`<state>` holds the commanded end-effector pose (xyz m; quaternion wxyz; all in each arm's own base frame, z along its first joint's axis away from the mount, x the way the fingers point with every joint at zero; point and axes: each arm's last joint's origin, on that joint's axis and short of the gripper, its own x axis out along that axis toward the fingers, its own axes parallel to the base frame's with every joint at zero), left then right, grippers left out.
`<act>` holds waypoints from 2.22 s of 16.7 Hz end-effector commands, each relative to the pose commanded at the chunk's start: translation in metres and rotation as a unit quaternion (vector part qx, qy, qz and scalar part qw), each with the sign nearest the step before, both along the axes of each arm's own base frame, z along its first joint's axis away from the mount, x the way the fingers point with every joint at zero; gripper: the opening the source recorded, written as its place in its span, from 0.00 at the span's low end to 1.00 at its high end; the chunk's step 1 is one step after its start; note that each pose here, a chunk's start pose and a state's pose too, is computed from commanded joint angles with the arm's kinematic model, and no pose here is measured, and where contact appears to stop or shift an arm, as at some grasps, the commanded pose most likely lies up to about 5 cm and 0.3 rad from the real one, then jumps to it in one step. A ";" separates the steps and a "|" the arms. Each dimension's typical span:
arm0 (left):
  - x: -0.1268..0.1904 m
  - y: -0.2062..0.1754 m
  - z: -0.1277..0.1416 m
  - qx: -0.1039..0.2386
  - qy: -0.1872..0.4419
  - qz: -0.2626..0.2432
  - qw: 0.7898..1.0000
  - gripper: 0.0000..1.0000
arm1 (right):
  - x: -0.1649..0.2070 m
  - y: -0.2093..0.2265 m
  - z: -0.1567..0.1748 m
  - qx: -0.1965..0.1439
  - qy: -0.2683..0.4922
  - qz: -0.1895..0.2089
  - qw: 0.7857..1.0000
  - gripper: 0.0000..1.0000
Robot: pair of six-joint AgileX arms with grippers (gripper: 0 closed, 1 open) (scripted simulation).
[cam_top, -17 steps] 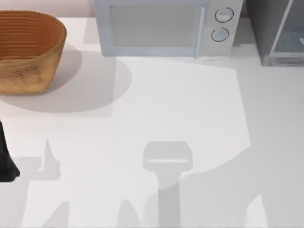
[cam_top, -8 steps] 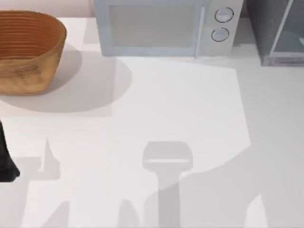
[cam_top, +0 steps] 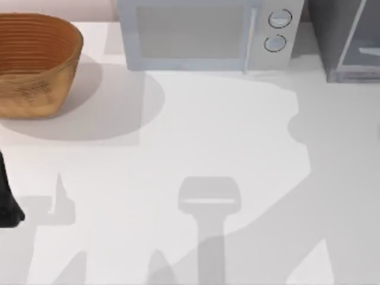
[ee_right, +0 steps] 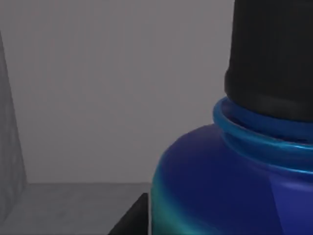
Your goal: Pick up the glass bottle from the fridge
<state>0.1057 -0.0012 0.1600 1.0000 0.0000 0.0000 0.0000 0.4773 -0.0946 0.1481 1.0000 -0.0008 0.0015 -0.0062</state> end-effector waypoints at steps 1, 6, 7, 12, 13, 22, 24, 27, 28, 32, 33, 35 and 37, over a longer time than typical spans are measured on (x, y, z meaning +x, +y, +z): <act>0.000 0.000 0.000 0.000 0.000 0.000 1.000 1.00 | 0.000 0.000 0.005 0.000 -0.002 0.000 1.000 0.00; 0.000 0.000 0.000 0.000 0.000 0.000 1.000 1.00 | -0.001 0.000 0.004 0.001 0.000 0.000 1.000 0.00; 0.000 0.000 0.000 0.000 0.000 0.000 1.000 1.00 | -0.003 -0.001 0.005 0.000 0.000 -0.001 1.000 0.00; 0.000 0.000 0.000 0.000 0.000 0.000 1.000 1.00 | -0.045 -0.003 0.003 -0.002 0.005 -0.004 1.000 0.00; 0.000 0.000 0.000 0.000 0.000 0.000 1.000 1.00 | -0.057 -0.002 0.002 -0.001 0.008 -0.003 1.000 0.00; 0.000 0.000 0.000 0.000 0.000 0.000 1.000 1.00 | -0.099 0.003 0.002 0.002 0.003 0.002 1.000 0.00; 0.000 0.000 0.000 0.000 0.000 0.000 1.000 1.00 | -0.100 0.004 0.004 0.002 0.004 0.002 1.000 0.00; 0.000 0.000 0.000 0.000 0.000 0.000 1.000 1.00 | -0.110 0.011 0.018 0.000 0.006 0.003 1.000 0.00; 0.000 0.000 0.000 0.000 0.000 0.000 1.000 1.00 | -0.117 0.015 0.026 -0.001 0.006 0.002 1.000 0.00; 0.000 0.000 0.000 0.000 0.000 0.000 1.000 1.00 | -0.162 0.036 0.067 -0.005 0.003 0.000 1.000 0.00; 0.000 0.000 0.000 0.000 0.000 0.000 1.000 1.00 | -0.178 0.042 0.077 -0.005 0.001 0.000 1.000 0.00; 0.000 0.000 0.000 0.000 0.000 0.000 1.000 1.00 | -0.215 0.055 0.092 -0.006 -0.003 -0.001 1.000 0.00; 0.000 0.000 0.000 0.000 0.000 0.000 1.000 1.00 | -0.255 0.067 0.097 -0.005 -0.007 -0.001 1.000 0.00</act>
